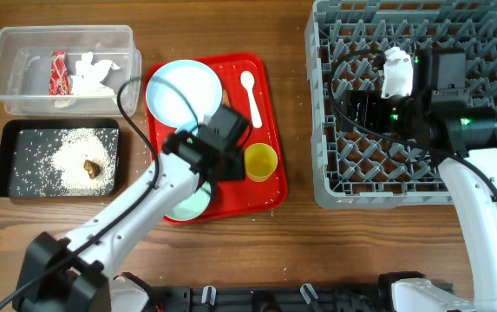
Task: Sort waste into correct bins and load items into the dishwasher rack
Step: 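Set the mint cup back on the red tray with the left gripper, then grasp the brown bread stick with the left gripper and drop it on the black tray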
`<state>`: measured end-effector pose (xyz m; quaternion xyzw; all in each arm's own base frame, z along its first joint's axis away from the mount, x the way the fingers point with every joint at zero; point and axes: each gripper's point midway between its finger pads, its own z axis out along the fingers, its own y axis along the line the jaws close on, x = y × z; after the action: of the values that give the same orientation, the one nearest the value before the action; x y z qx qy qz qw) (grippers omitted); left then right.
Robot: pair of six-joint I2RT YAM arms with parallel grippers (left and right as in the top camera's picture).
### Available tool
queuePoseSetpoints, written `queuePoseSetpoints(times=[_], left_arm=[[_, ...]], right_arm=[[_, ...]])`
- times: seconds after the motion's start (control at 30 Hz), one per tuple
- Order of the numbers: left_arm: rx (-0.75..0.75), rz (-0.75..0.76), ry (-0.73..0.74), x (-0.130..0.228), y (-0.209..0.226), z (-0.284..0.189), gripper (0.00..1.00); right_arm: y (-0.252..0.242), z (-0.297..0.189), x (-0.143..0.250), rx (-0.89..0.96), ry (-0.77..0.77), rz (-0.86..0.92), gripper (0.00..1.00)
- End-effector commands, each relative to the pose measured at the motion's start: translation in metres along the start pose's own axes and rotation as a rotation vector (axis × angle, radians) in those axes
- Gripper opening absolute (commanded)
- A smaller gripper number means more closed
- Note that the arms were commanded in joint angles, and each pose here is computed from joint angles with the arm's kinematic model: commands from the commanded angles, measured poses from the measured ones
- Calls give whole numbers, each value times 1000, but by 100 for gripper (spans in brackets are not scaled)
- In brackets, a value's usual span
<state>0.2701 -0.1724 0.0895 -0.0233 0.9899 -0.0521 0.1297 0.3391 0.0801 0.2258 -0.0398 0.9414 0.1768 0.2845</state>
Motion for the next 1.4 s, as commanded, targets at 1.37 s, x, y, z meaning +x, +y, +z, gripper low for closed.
queuePoseSetpoints(times=[1.37], left_arm=[[-111,-130,-4,-129,-14,109,59]], right_arm=[[-16,36,11,40,117,46,100]])
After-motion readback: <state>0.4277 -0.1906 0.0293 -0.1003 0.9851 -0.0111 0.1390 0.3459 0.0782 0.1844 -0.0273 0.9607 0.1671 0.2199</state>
